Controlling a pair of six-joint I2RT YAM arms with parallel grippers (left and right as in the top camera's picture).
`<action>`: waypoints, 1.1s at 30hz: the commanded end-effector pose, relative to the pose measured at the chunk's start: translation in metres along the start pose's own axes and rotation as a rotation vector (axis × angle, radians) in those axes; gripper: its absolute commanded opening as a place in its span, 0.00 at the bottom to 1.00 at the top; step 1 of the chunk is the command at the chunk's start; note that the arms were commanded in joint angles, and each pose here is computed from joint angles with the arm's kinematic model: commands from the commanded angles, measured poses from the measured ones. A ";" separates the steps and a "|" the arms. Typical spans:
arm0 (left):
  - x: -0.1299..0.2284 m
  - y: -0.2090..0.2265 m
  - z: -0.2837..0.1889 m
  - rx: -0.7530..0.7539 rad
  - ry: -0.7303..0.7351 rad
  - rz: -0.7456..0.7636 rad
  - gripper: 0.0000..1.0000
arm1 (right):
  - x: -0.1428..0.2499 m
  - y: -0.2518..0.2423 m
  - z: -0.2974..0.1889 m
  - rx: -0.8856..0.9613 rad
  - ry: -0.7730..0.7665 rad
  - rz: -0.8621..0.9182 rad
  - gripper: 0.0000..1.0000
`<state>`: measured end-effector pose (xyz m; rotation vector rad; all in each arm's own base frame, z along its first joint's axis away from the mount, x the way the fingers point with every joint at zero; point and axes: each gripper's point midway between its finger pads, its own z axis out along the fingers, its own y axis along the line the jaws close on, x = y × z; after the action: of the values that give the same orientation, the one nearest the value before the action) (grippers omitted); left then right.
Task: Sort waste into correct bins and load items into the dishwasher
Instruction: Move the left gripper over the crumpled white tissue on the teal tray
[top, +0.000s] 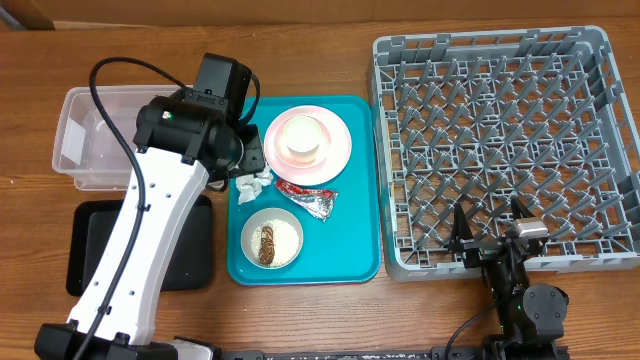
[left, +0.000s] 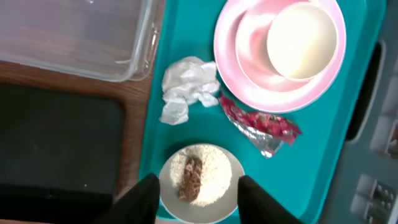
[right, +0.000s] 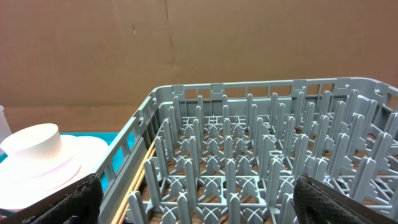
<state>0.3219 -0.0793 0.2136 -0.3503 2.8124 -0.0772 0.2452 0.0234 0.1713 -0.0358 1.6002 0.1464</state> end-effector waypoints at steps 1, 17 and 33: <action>-0.001 0.010 0.008 -0.049 -0.019 -0.173 0.47 | 0.001 -0.003 0.000 0.012 -0.008 0.004 1.00; 0.022 0.036 0.081 -0.164 -0.051 -0.523 0.76 | 0.001 -0.003 0.000 0.012 -0.008 0.004 1.00; 0.024 0.031 0.132 -0.083 -0.127 -0.543 0.81 | 0.001 -0.003 0.000 0.012 -0.008 0.004 1.00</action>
<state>0.3373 -0.0606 0.0850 -1.0561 2.5391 -0.0709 0.2452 0.0234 0.1714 -0.0361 1.5998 0.1467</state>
